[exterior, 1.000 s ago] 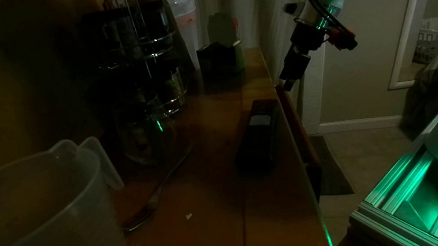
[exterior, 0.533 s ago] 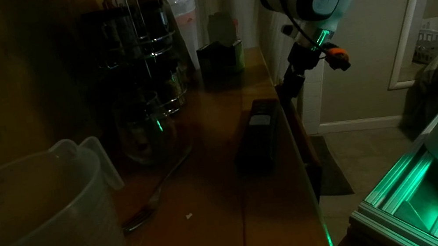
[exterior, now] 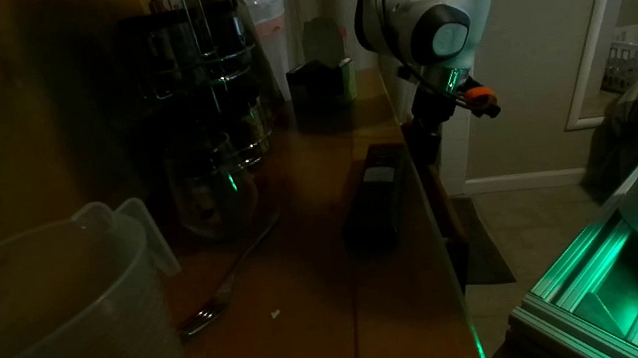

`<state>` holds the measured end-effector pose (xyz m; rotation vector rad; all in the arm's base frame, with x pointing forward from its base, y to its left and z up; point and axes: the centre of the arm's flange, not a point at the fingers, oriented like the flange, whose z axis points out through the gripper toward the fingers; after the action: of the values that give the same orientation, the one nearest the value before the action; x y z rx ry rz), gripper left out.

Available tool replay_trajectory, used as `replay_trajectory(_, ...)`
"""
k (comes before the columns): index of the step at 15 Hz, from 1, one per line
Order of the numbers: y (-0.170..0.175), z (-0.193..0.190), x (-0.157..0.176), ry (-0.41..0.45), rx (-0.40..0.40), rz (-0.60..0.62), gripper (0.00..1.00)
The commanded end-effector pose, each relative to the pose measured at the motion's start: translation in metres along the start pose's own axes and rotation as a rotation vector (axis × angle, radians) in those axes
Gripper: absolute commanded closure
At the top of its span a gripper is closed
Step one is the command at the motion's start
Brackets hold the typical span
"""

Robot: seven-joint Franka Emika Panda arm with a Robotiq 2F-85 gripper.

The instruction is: Open the topmost drawer on the right.

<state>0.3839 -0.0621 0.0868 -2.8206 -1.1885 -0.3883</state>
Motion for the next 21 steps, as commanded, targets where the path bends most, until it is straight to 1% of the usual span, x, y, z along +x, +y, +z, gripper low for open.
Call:
replay_trajectory(1, 0.012, 0.014, -0.013, -0.158, -0.02, -0.056, 0.0)
replay_trajectory(3, 0.018, 0.014, -0.022, -0.212, -0.019, -0.063, 0.0)
replay_trajectory(8, 0.027, 0.016, -0.042, -0.307, -0.001, -0.044, 0.0)
replay_trajectory(12, 0.028, 0.016, -0.052, -0.317, 0.017, -0.018, 0.0)
replay_trajectory(14, 0.029, 0.012, -0.059, -0.323, 0.013, 0.004, 0.0)
replay_trajectory(16, 0.03, 0.009, -0.057, -0.27, -0.007, 0.012, 0.0)
replay_trajectory(18, 0.03, 0.001, -0.046, -0.159, -0.015, 0.047, 0.0)
replay_trajectory(19, 0.032, -0.004, -0.043, -0.125, -0.025, 0.071, 0.0)
replay_trajectory(21, 0.038, -0.013, -0.053, -0.12, -0.05, 0.128, 0.0)
